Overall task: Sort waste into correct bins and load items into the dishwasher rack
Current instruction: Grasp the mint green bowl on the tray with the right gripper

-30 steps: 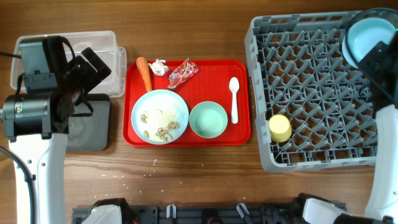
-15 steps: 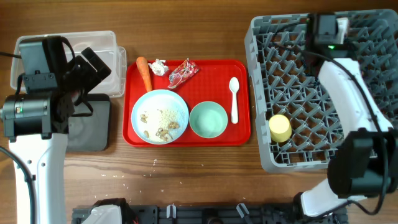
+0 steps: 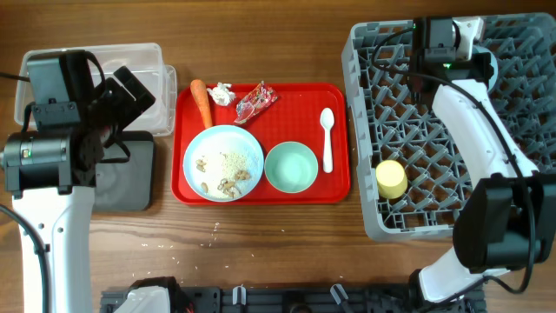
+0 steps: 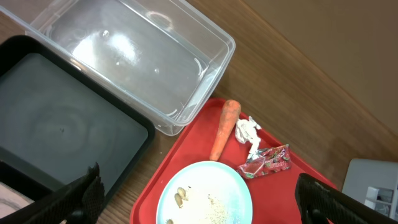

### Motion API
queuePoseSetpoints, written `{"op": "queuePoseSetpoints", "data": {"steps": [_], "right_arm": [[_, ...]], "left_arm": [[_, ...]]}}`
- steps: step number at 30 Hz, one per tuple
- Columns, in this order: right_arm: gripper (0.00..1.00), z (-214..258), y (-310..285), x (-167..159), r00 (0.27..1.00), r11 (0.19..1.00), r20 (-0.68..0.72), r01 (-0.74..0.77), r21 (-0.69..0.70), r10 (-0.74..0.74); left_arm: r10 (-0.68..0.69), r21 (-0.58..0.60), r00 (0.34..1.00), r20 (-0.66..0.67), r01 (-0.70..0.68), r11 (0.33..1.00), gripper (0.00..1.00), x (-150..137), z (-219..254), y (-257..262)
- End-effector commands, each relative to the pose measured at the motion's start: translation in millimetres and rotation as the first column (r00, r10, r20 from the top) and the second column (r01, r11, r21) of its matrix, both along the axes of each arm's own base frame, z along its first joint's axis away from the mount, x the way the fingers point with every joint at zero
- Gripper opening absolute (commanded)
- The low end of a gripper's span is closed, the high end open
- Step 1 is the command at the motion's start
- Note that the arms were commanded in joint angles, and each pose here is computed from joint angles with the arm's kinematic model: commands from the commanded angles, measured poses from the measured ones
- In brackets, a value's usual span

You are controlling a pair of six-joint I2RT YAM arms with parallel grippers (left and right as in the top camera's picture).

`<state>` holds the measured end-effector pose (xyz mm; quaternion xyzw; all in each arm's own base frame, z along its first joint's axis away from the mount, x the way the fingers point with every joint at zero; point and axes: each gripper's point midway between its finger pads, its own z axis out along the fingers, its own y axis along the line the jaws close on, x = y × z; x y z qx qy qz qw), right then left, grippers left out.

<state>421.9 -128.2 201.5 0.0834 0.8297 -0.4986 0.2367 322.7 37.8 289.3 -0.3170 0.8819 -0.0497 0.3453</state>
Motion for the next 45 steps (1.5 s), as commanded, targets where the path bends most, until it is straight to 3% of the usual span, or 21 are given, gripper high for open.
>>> {"op": "queuePoseSetpoints", "data": {"steps": [1, 12, 14, 15, 16, 19, 21, 23, 25, 27, 30, 34, 40, 41, 42, 43, 45], "right_arm": [[0.04, -30.6, -1.7, 2.8, 0.996, 1.000, -0.089, 0.008, -0.020, -0.010], [0.08, -52.4, 67.4, 11.4, 0.969, 0.987, -0.197, -0.156, -0.027, 0.148], [0.26, -52.1, 73.6, 10.4, 0.966, 0.985, -0.204, -0.169, -0.026, 0.161], [0.51, -47.6, 75.2, 9.3, 0.974, 0.987, -0.166, -0.157, -0.017, 0.152], [0.64, -42.0, 78.5, 8.7, 0.977, 0.986, -0.132, -0.166, 0.027, 0.168], [0.70, -25.8, 101.6, 7.3, 0.956, 0.937, -0.064, -0.266, 0.227, 0.287], [0.70, -12.1, 129.3, 1.0, 0.920, 0.840, 0.010, -0.363, 0.403, 0.393], [0.63, -0.1, 168.3, -11.2, 0.856, 0.666, 0.109, -0.467, 0.582, 0.505], [0.59, 8.4, 212.0, -31.1, 0.787, 0.437, 0.208, -0.517, 0.736, 0.581], [0.59, 6.8, 244.1, -51.5, 0.756, 0.266, 0.243, -0.482, 0.835, 0.607], [0.59, -18.5, 281.1, -83.2, 0.713, 0.149, 0.176, -0.369, 0.918, 0.679], [0.59, -77.7, 319.1, -120.7, 0.683, 0.185, -0.019, -0.170, 0.968, 0.730], [0.56, -163.5, 328.9, -138.1, 0.661, 0.288, -0.255, 0.060, 0.956, 0.706], [0.52, -171.2, 328.9, -138.6, 0.656, 0.295, -0.270, 0.076, 0.953, 0.705], [0.40, -179.1, 329.5, -140.9, 0.647, 0.298, -0.288, 0.098, 0.950, 0.706], [0.17, -184.4, 331.0, -144.0, 0.636, 0.292, -0.299, 0.119, 0.949, 0.711], [0.04, -184.8, 330.9, -143.2, 0.637, 0.293, -0.299, 0.118, 0.949, 0.711]], "left_arm": [[0.022, 0.002, 1.000, 0.013, -0.022, 1.000, 1.00, 0.7, 4.2, 3.5], [0.022, 0.003, 1.000, 0.012, -0.022, 1.000, 1.00, 0.6, 4.1, 3.5], [0.022, 0.003, 1.000, 0.013, -0.022, 1.000, 1.00, 0.7, 4.2, 3.5], [0.022, 0.003, 1.000, 0.012, -0.022, 1.000, 1.00, 0.6, 4.1, 3.5], [0.022, 0.002, 1.000, 0.013, -0.022, 1.000, 1.00, 0.6, 4.1, 3.5], [0.022, 0.003, 1.000, 0.013, -0.022, 1.000, 1.00, 0.7, 4.2, 3.5], [0.022, 0.003, 1.000, 0.013, -0.022, 1.000, 1.00, 0.7, 4.2, 3.5], [0.022, 0.003, 1.000, 0.013, -0.022, 1.000, 1.00, 0.7, 4.2, 3.5], [0.022, 0.002, 1.000, 0.013, -0.022, 1.000, 1.00, 0.7, 4.2, 3.5], [0.022, 0.003, 1.000, 0.013, -0.022, 1.000, 1.00, 0.7, 4.2, 3.5], [0.022, 0.002, 1.000, 0.013, -0.022, 1.000, 1.00, 0.7, 4.2, 3.5], [0.022, 0.003, 1.000, 0.013, -0.022, 1.000, 1.00, 0.7, 4.2, 3.5], [0.022, 0.003, 1.000, 0.013, -0.022, 1.000, 1.00, 0.7, 4.2, 3.5], [0.022, 0.003, 1.000, 0.013, -0.022, 1.000, 1.00, 0.7, 4.2, 3.5], [0.022, 0.003, 1.000, 0.013, -0.022, 1.000, 1.00, 0.7, 4.2, 3.5], [0.022, 0.003, 1.000, 0.013, -0.022, 1.000, 1.00, 0.7, 4.2, 3.5], [0.022, 0.003, 1.000, 0.013, -0.022, 1.000, 1.00, 0.7, 4.2, 3.5]]}}
